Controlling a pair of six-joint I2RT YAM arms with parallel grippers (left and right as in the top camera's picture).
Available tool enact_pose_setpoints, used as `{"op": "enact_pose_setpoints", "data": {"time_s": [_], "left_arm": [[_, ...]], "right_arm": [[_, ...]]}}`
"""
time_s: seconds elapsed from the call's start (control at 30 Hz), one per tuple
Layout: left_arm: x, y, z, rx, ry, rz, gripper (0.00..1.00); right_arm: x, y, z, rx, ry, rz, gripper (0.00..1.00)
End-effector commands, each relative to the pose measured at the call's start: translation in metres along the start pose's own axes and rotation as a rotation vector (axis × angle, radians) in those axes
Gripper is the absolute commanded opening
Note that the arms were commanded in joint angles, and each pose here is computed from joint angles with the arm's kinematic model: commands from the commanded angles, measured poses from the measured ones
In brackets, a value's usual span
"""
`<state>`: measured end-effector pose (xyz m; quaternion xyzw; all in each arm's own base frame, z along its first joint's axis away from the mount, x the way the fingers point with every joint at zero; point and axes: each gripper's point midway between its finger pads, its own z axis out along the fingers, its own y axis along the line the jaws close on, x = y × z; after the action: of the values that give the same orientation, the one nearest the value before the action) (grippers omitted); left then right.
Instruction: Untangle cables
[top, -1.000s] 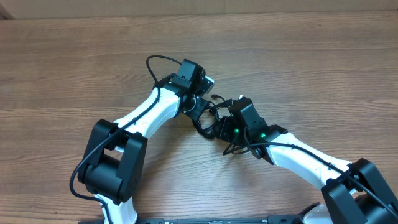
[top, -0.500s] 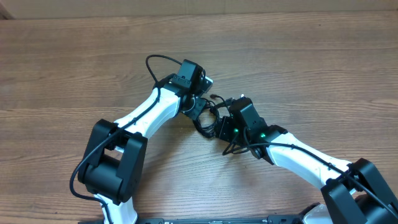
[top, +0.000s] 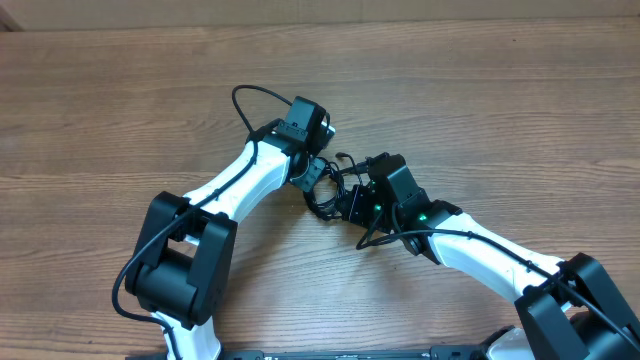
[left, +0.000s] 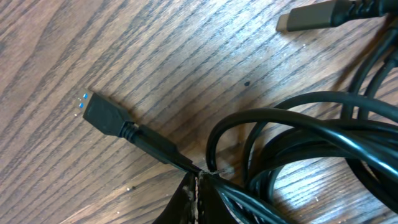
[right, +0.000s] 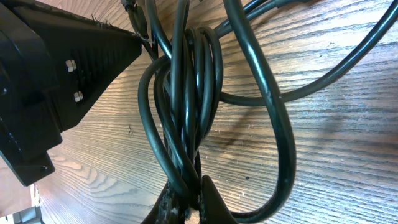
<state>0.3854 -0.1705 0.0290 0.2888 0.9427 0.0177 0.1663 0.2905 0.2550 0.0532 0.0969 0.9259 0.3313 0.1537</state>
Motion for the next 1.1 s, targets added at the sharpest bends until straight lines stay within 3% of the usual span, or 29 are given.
{"op": "enact_pose_setpoints", "data": {"time_s": [0.0,0.3,0.5,0.87,1.07], "left_arm": [[0.0069,0.0011,0.0076,-0.015,0.028,0.002,0.04],[0.0069,0.0011,0.0076,-0.015,0.028,0.002,0.04],[0.0069,0.0011,0.0076,-0.015,0.028,0.002,0.04],[0.0068,0.0012,0.0076,-0.015,0.027,0.002,0.04],[0.0054,0.0053,0.0077,-0.028,0.020,-0.065,0.04]], "right_arm": [[0.0056,-0.0010,0.0016,-0.003,0.020,-0.001,0.04],[0.0089,-0.0051,0.0014,0.014,0.033,0.006,0.08],[0.0090,-0.0052,0.0014,0.014,0.033,0.006,0.16],[0.0077,-0.0068,0.0014,0.023,0.025,0.006,0.52],[0.0042,0.0019,-0.0045,-0.003,0.016,-0.008,0.63]]}}
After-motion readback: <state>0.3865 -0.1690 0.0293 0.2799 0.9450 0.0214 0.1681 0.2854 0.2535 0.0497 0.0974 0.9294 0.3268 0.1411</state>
